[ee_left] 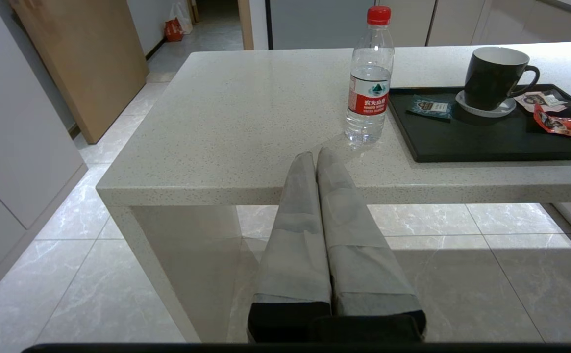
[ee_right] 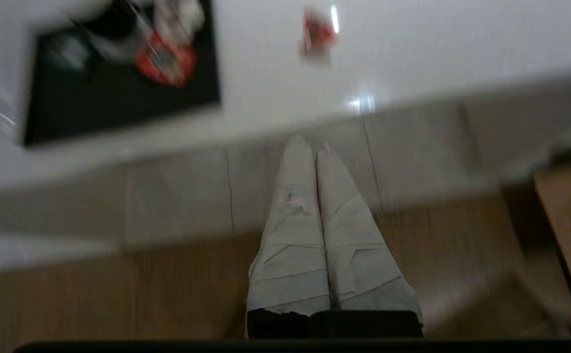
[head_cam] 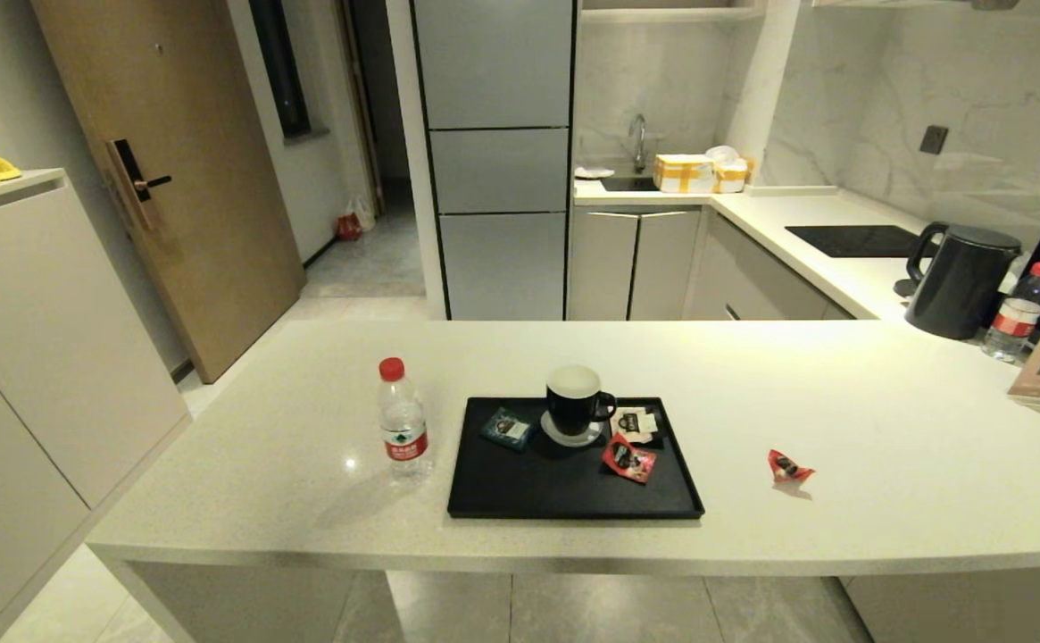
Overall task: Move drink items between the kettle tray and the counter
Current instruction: Return the tea bag to its original position
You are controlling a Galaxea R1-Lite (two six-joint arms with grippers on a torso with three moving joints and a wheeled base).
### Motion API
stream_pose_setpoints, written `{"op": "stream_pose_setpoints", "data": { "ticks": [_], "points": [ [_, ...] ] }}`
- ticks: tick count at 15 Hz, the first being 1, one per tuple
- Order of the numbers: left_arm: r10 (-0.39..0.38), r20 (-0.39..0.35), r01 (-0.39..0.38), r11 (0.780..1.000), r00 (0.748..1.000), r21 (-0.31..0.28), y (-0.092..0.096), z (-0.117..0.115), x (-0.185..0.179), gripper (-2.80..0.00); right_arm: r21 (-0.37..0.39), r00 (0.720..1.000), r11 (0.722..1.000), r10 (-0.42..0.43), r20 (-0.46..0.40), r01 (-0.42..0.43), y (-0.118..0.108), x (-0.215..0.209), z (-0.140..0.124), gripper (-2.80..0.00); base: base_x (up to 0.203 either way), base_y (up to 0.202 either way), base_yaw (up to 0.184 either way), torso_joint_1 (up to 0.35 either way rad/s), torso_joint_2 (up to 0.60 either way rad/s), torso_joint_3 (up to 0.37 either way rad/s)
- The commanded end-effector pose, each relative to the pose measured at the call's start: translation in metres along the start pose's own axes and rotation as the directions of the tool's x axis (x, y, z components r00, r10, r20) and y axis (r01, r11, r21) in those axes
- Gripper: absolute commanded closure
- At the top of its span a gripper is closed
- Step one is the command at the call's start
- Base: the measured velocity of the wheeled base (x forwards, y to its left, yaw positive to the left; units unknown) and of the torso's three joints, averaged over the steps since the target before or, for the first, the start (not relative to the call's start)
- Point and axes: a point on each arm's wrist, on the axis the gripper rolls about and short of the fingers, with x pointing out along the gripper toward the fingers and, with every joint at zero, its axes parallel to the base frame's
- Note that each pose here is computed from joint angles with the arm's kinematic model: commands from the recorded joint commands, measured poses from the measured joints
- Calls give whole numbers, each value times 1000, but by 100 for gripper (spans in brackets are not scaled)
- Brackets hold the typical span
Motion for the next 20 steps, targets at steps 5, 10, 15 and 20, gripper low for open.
{"op": "stream_pose_setpoints", "data": {
  "ticks": [5,10,15,20],
  "points": [
    [0,-2,0,1000,1000,1,0,0,0,0,-23,759,987,-139,-636,161,2,200,0,0,0,0,0,0,0,0],
    [0,-2,0,1000,1000,0,0,0,0,0,14,739,978,-147,-657,207,1,322,7,0,0,0,0,0,0,0],
    [0,-2,0,1000,1000,1,0,0,0,0,50,746,970,-150,-649,238,0,380,2,-280,0,0,0,0,0,0],
    [0,-2,0,1000,1000,1,0,0,0,0,78,786,967,-149,-601,243,-1,390,17,-280,0,0,0,0,0,0]
  ]
}}
